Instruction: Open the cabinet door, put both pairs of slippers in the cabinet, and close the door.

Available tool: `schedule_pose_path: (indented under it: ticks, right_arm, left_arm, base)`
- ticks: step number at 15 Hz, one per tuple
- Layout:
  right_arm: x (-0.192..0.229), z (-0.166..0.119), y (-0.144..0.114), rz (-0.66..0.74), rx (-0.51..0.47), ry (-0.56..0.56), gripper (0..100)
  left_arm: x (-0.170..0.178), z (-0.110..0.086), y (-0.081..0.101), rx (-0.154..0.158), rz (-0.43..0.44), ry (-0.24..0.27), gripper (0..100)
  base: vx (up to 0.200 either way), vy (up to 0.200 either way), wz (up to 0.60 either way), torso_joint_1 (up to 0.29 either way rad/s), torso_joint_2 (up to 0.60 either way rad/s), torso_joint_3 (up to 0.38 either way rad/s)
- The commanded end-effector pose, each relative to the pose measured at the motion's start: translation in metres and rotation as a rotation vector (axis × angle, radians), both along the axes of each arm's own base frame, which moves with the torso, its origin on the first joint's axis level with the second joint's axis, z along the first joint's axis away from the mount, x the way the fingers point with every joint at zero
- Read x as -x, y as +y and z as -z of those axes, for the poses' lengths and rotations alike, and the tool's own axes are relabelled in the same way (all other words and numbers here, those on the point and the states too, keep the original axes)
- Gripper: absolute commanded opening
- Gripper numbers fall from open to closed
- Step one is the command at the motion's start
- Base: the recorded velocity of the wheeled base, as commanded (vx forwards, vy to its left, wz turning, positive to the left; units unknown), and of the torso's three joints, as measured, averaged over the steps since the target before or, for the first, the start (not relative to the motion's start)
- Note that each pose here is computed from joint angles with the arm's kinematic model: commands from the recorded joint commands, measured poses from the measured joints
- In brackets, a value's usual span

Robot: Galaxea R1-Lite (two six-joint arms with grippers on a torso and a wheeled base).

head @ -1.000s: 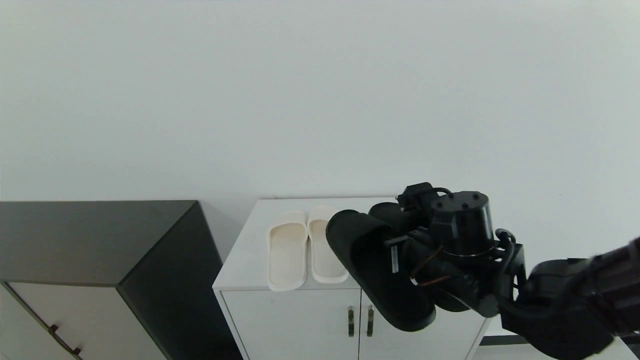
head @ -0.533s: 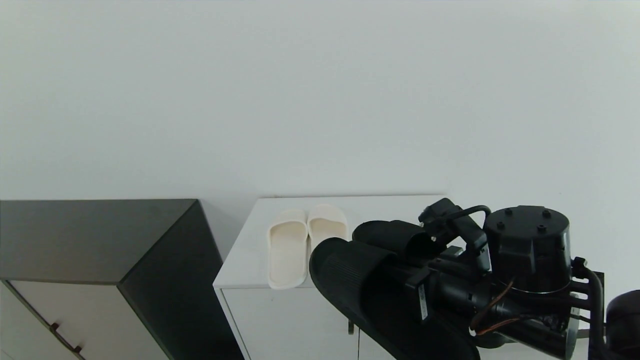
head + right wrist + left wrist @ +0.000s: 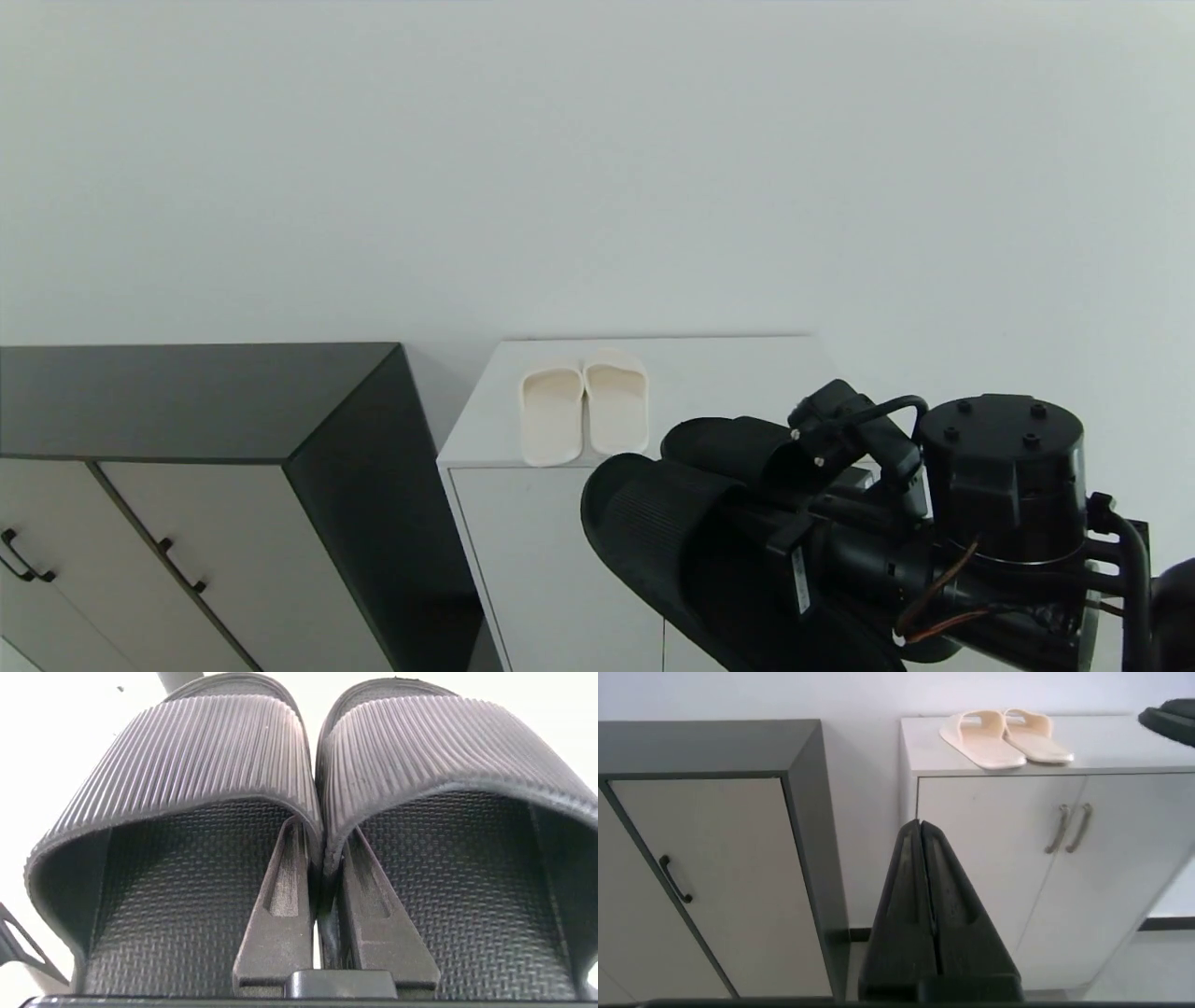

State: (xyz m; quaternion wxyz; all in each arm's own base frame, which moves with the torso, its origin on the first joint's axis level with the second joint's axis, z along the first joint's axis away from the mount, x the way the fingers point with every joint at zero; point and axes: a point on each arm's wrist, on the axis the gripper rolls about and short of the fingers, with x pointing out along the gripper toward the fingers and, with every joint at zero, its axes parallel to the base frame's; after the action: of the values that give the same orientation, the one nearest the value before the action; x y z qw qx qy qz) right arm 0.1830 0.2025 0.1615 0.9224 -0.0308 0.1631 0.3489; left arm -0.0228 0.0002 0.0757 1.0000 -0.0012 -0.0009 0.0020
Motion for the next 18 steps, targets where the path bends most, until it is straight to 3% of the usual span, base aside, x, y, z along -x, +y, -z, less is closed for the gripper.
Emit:
schedule_pose_path:
  ticks: [1,13,18]
  right_arm:
    - [0.0004,0.0003,-0.0002,-0.001,0.002,0.0,0]
    - [0.0029,0.0002,-0.0011,-0.006,0.003,-0.001,0]
    - [0.0063,0.0009,0.0013,-0.026,0.012,-0.006,0]
  left_arm:
    - [0.0,0.0,0.0,0.001,0.001,0.0,0]
    - [0.0,0.0,0.0,0.001,-0.001,0.0,0]
    - [0.0,0.0,0.0,0.001,-0.001,0.0,0]
  base:
    - [0.0,0.0,0.0,0.0,0.0,0.0]
    - [0.0,0.0,0.0,0.0,0.0,0.0]
    - [0.0,0.0,0.0,-0.144,0.33,0.181]
